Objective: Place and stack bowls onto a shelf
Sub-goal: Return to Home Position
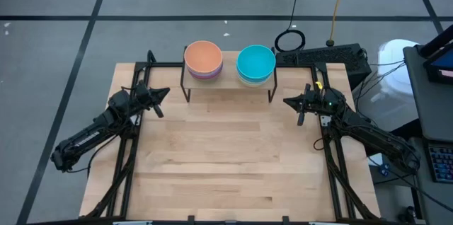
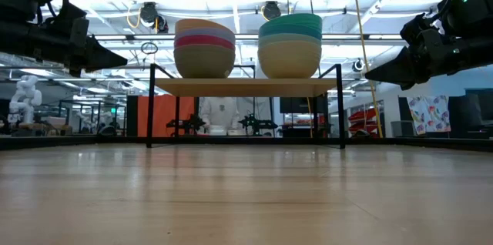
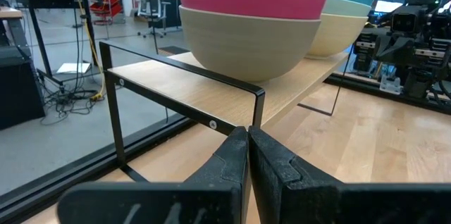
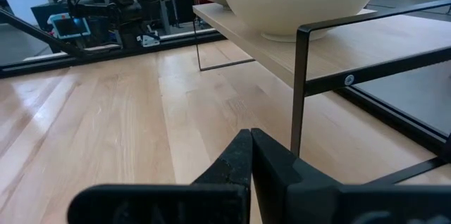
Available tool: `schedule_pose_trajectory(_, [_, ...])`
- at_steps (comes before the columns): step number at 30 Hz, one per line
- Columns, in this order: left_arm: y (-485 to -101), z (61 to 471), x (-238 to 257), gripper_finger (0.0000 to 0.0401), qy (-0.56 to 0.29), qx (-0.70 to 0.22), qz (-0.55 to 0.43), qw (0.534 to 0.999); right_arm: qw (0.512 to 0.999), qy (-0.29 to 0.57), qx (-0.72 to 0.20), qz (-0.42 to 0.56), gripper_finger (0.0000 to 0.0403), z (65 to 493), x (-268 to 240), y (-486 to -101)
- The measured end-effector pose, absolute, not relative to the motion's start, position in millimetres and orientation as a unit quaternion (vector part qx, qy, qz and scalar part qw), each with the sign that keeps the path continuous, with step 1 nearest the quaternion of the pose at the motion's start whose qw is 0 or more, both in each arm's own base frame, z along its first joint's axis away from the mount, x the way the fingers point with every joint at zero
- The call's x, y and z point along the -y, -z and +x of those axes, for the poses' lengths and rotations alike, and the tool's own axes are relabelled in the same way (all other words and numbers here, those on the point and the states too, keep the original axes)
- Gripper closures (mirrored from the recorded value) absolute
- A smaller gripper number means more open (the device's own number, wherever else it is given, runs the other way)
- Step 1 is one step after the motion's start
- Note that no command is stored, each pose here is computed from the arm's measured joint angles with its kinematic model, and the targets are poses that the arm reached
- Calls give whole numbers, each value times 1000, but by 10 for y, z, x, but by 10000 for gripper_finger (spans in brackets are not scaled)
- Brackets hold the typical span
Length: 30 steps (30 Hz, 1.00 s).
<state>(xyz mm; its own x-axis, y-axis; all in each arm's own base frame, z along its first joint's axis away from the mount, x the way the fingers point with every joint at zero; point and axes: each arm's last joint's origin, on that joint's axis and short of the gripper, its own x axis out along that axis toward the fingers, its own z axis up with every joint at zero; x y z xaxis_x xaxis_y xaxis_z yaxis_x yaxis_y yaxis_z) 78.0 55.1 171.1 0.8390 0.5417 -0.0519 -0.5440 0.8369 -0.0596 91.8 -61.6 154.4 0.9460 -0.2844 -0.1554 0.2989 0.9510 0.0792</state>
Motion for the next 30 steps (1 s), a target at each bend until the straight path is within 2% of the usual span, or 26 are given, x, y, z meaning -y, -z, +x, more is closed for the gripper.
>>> schedule_pose_trajectory(30, [-1711, 780, -551, 382, -283, -16, -36, 958, 985, 148, -71, 51, 403, 918, 616, -1544])
